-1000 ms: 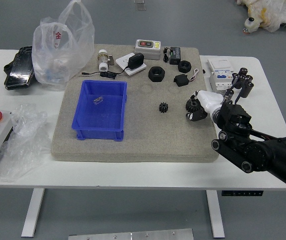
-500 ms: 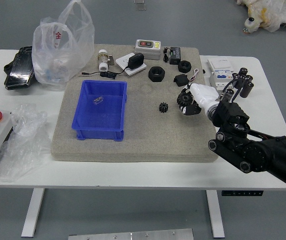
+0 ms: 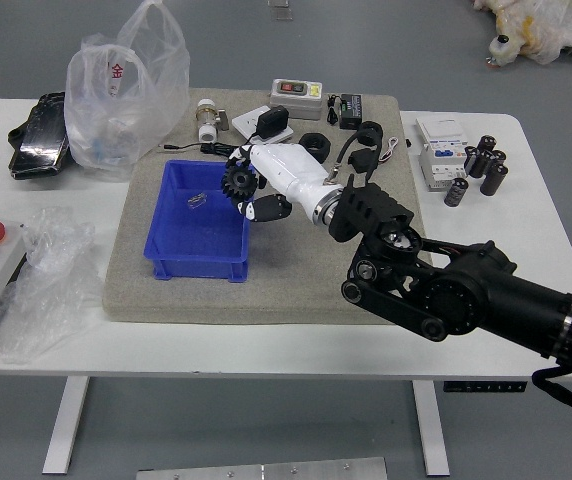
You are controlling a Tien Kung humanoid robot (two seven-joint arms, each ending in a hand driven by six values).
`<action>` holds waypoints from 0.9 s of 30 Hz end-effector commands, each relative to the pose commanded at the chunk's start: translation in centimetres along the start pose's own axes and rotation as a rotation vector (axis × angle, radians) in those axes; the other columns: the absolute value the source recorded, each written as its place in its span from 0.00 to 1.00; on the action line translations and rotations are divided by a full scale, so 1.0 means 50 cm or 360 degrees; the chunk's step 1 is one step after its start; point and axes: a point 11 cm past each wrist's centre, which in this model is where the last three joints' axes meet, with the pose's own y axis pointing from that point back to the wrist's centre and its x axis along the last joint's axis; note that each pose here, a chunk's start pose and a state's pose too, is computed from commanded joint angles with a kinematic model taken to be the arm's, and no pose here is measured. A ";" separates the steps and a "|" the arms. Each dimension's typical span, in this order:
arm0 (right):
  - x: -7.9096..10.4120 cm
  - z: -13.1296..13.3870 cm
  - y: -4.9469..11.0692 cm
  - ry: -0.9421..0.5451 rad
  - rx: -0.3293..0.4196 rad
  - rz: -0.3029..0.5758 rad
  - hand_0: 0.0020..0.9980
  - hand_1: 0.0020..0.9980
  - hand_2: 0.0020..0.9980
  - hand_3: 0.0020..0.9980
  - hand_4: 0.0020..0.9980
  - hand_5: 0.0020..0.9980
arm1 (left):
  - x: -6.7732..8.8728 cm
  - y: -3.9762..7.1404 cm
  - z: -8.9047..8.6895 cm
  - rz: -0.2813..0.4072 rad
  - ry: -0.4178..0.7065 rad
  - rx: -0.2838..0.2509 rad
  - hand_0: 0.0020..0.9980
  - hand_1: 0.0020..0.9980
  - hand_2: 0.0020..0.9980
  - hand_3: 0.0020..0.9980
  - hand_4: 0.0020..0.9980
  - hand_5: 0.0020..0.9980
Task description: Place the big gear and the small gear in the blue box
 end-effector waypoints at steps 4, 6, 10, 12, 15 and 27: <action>-0.014 -0.016 -0.005 0.0042 0.0023 -0.0064 0.57 0.63 0.61 0.49 0.32 0.00 | 0.000 0.000 -0.003 0.0001 0.0002 0.0007 0.65 0.52 0.56 0.71 0.67 0.34; -0.026 -0.023 -0.006 0.0067 0.0027 -0.0109 0.57 0.63 0.61 0.49 0.32 0.00 | 0.000 0.000 -0.004 0.0001 0.0003 0.0009 0.65 0.52 0.56 0.71 0.67 0.34; -0.052 -0.034 -0.006 0.0106 0.0030 -0.0201 0.79 0.86 0.84 0.68 0.33 0.21 | -0.002 0.000 -0.002 -0.0003 0.0002 0.0006 0.65 0.52 0.56 0.71 0.67 0.34; -0.060 -0.035 -0.007 0.0120 0.0022 -0.0226 0.79 0.86 0.84 0.68 0.33 0.21 | -0.003 0.000 -0.001 -0.0004 0.0001 0.0003 0.65 0.52 0.56 0.71 0.67 0.34; -0.061 -0.032 -0.008 0.0140 0.0007 -0.0235 0.88 0.94 0.93 0.85 0.52 0.23 | -0.003 0.000 -0.001 -0.0004 0.0000 0.0003 0.65 0.52 0.56 0.71 0.67 0.34; -0.045 -0.001 -0.005 0.0120 -0.0072 -0.0194 0.88 0.94 0.95 0.93 0.67 0.25 | -0.003 0.000 -0.003 -0.0005 0.0001 0.0005 0.65 0.52 0.56 0.71 0.67 0.35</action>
